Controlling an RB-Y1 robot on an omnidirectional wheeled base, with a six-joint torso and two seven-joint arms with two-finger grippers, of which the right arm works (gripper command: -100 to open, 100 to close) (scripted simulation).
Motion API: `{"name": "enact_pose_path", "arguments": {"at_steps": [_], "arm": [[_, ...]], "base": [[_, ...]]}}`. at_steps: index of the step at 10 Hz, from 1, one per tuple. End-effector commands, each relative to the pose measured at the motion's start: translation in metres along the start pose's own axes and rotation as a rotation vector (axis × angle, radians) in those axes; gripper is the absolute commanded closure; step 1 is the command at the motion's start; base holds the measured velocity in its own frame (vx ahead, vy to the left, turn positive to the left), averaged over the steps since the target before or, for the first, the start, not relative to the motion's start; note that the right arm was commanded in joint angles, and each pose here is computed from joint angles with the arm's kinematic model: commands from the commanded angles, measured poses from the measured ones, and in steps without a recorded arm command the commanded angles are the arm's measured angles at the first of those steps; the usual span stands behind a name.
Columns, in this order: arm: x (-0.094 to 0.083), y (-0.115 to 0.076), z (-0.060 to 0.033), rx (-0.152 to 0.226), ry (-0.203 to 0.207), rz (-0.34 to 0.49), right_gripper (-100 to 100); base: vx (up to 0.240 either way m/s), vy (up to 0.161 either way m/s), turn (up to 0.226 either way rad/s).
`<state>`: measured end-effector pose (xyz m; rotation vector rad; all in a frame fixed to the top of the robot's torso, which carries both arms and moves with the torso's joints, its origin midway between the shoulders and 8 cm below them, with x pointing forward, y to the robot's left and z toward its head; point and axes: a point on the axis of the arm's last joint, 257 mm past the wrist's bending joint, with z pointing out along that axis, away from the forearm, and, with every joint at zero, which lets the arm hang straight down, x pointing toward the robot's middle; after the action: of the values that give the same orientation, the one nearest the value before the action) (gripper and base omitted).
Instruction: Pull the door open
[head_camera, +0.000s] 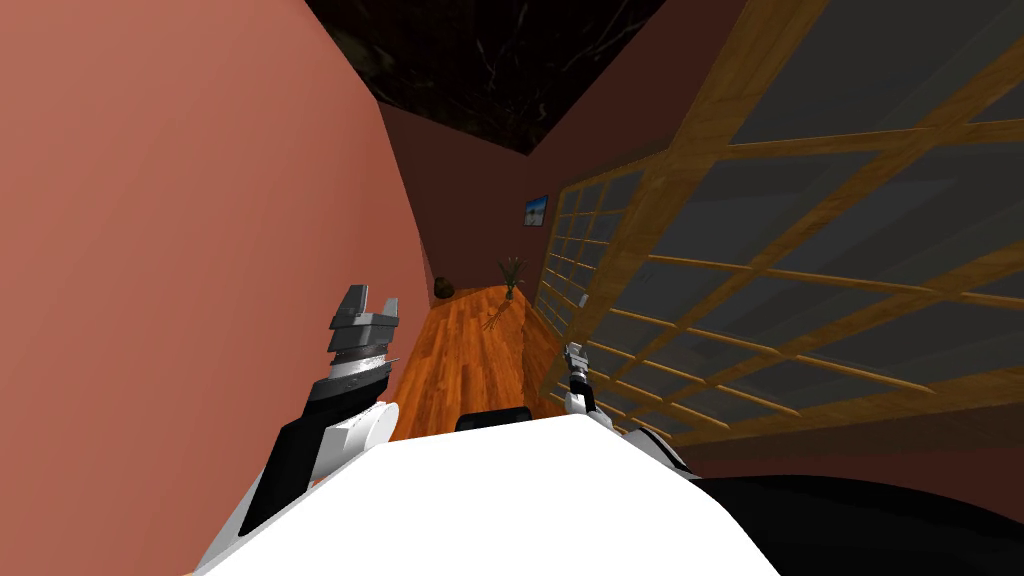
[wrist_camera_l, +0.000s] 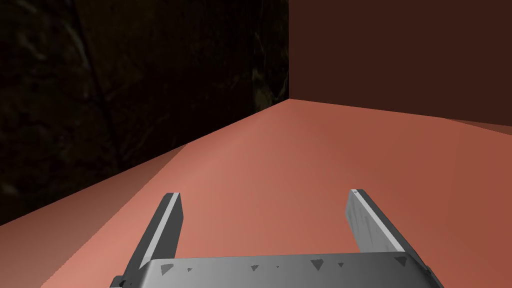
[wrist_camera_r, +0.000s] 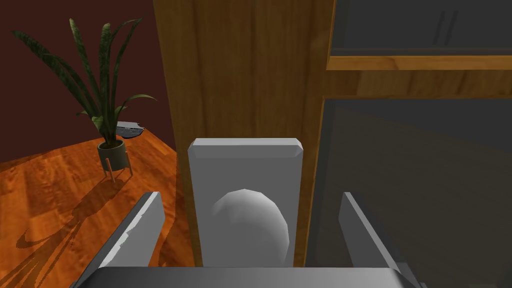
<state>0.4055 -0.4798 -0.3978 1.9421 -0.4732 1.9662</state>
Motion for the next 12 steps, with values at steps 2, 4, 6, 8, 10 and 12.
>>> {"name": "enact_pose_path", "arguments": {"at_steps": [2, 4, 6, 8, 10, 12], "arm": [[0.000, 0.000, 0.0000, 0.000, 0.000, 0.000, 100], [0.000, 0.000, 0.0000, 0.000, 0.000, 0.000, 100], [0.000, 0.000, 0.0000, 0.000, 0.000, 0.000, 100], [0.000, -0.006, 0.0005, 0.017, 0.000, 0.002, 100], [0.000, -0.012, 0.0010, 0.039, -0.002, 0.002, 100], [0.000, -0.024, 0.0016, 0.076, -0.004, 0.002, 100]], "base": [[-0.005, -0.006, 0.001], [0.002, 0.006, 0.003], [0.000, 0.000, 0.000], [-0.052, -0.004, 0.018], [-0.169, -0.013, 0.045], [-0.199, 0.009, 0.048]]}}
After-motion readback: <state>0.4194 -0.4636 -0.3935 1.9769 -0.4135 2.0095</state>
